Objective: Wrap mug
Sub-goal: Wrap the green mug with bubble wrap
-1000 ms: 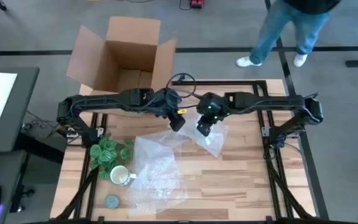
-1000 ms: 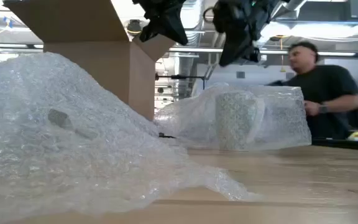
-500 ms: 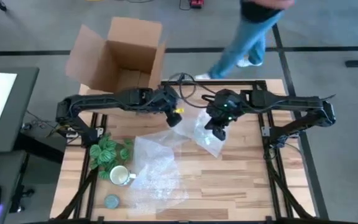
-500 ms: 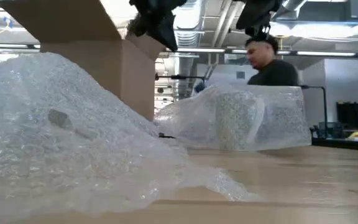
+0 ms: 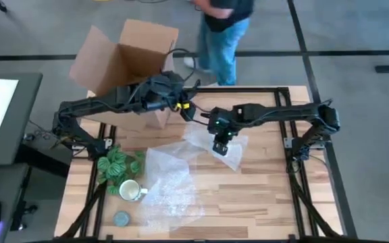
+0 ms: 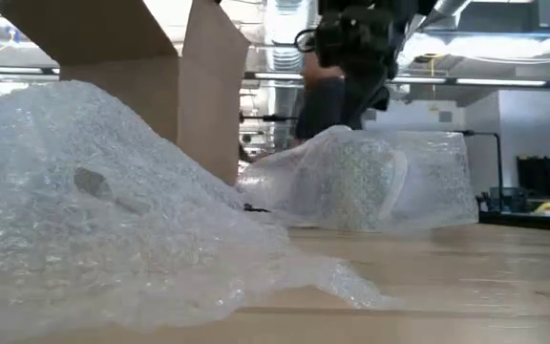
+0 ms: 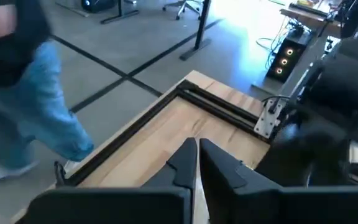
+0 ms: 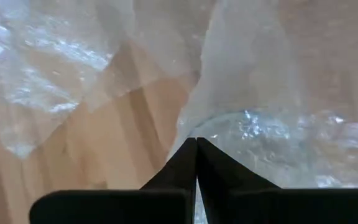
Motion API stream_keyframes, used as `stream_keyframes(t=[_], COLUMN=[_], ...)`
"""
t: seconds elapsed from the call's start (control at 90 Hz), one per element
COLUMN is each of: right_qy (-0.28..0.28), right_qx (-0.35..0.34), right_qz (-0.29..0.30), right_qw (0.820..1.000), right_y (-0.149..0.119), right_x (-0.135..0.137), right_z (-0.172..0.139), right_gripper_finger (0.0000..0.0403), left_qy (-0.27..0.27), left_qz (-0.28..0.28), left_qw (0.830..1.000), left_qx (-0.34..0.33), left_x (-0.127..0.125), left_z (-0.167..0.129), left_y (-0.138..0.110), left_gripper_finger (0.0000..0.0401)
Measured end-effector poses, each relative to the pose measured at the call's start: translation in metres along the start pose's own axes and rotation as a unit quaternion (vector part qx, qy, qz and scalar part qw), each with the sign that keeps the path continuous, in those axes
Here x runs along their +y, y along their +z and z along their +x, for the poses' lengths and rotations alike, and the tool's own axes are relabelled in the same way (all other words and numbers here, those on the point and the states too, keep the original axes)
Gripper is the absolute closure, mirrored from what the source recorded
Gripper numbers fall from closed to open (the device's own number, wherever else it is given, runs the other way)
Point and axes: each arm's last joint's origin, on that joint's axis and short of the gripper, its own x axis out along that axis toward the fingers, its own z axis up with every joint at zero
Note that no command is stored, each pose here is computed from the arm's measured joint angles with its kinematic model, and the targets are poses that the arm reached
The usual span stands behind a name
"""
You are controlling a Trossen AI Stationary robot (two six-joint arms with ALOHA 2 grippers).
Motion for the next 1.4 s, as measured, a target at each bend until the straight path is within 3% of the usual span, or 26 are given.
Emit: stream_keyframes(t=[0.189, 0.344, 0.578, 0.789, 0.878, 1.1, 1.4], right_qy=[-0.017, -0.015, -0.004, 0.014, 0.025, 0.057, 0.117], right_qx=[0.051, 0.047, -0.027, -0.104, -0.125, -0.119, -0.085], right_qz=[0.005, -0.003, -0.012, -0.038, -0.054, -0.075, -0.095], right_qw=[0.999, 0.999, 1.000, 0.994, 0.990, 0.988, 0.985], right_y=[-0.001, -0.002, -0.008, -0.024, -0.034, -0.060, -0.079], right_x=[-0.004, 0.000, 0.006, 0.007, 0.008, 0.007, 0.014], right_z=[0.032, 0.030, -0.022, -0.080, -0.101, -0.132, -0.144], right_gripper_finger=[0.0403, 0.0403, 0.0403, 0.0403, 0.0403, 0.0403, 0.0403], left_qy=[-0.009, -0.010, 0.014, 0.038, 0.038, 0.028, 0.035], left_qz=[0.010, 0.015, 0.040, 0.126, 0.154, 0.225, 0.309], left_qw=[1.000, 0.999, 0.997, 0.975, 0.968, 0.946, 0.925], left_qx=[0.028, 0.036, 0.063, 0.182, 0.197, 0.230, 0.220], left_x=[-0.014, -0.016, -0.006, -0.012, -0.014, -0.017, -0.015], left_z=[0.017, 0.018, -0.003, 0.033, 0.041, 0.051, 0.049], left_y=[-0.013, -0.016, -0.013, -0.049, -0.055, -0.067, -0.064], left_gripper_finger=[0.0401, 0.0401, 0.0401, 0.0401, 0.0401, 0.0401, 0.0401])
